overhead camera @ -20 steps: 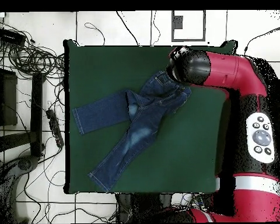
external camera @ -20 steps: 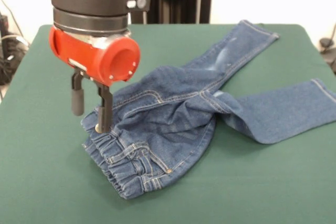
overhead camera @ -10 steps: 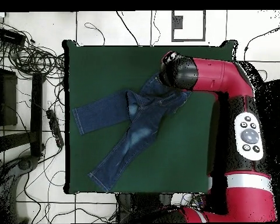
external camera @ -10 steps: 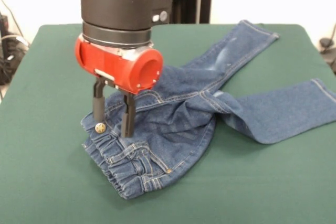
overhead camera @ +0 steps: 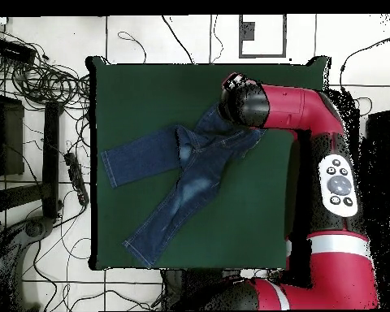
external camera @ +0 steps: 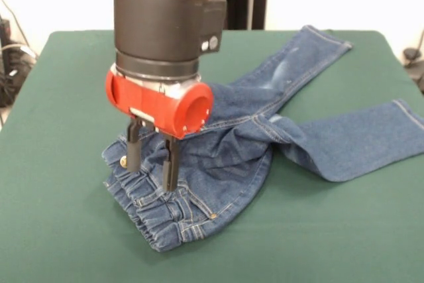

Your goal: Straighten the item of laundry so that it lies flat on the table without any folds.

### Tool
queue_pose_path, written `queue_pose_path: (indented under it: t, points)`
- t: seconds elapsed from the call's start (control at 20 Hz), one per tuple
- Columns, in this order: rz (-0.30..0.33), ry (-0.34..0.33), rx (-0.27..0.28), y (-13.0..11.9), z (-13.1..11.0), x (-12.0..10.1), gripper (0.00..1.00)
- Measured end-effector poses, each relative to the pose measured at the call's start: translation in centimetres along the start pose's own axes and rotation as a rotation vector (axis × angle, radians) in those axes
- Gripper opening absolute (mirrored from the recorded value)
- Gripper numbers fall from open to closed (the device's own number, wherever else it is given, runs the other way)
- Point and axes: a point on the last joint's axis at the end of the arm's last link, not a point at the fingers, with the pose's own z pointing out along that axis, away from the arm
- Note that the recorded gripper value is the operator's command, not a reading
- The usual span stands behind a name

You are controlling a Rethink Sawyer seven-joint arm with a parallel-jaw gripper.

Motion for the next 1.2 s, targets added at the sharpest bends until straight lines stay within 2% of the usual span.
queue_pose_path:
  t: [0.2, 0.35, 0.85, 1.2]
  points:
    - [-0.002, 0.008, -0.004, -0.3, 1.8, 1.1, 1.00]
    - [-0.011, 0.024, 0.000, -0.8, 4.0, 2.7, 1.00]
    - [-0.042, 0.086, 0.031, -2.1, 8.6, 7.1, 1.00]
    - [-0.043, 0.075, 0.021, -1.9, 9.2, 7.1, 1.00]
